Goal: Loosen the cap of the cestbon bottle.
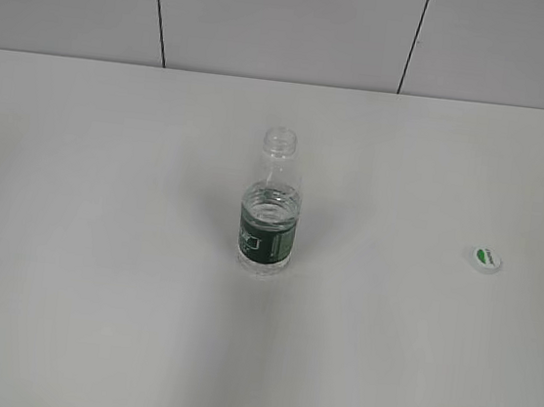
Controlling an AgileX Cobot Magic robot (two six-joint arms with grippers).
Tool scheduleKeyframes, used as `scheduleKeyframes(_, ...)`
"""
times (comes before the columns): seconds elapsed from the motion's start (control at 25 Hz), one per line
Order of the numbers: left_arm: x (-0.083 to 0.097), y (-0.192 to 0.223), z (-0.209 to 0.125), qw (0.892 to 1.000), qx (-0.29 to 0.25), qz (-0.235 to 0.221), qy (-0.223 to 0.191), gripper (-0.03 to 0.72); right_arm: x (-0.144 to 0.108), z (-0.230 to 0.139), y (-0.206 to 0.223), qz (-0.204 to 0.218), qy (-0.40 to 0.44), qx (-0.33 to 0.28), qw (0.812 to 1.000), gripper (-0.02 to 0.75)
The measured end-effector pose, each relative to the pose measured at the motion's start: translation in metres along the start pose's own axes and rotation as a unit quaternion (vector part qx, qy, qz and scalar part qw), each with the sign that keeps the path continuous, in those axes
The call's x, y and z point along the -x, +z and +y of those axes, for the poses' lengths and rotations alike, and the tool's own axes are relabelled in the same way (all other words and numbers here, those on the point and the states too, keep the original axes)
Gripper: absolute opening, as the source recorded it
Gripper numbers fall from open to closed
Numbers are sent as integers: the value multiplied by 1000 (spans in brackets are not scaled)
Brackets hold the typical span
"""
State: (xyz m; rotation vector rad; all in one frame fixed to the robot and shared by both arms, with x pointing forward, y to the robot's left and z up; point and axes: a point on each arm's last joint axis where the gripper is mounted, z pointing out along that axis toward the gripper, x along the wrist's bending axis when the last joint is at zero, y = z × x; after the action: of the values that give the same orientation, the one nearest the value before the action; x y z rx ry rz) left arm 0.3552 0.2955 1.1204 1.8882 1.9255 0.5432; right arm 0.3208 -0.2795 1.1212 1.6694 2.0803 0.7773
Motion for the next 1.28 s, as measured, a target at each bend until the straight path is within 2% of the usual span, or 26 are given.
scheduleKeyframes(0.2,-5,-22,-38,997,81,-7,1,386,-5,-34,-7,-4,-5,34,999,489)
scheduleKeyframes(0.52,-6,-24,-98,989,146,-37,5,385,-7,-85,15,-4,-20,32,999,489)
scheduleKeyframes(0.68,-8,-32,-124,979,201,-45,10,385,-9,-98,6,-11,-31,90,995,489)
scheduleKeyframes(0.88,-10,-33,-145,970,239,-48,11,385,-13,-115,-7,-20,-42,158,986,489)
scheduleKeyframes(0.96,-11,-33,-149,969,244,-48,11,385,-14,-119,-9,-22,-45,175,983,489)
scheduleKeyframes(1.28,-10,-22,-150,973,225,-49,13,385,-14,-120,-10,-26,-47,178,983,489)
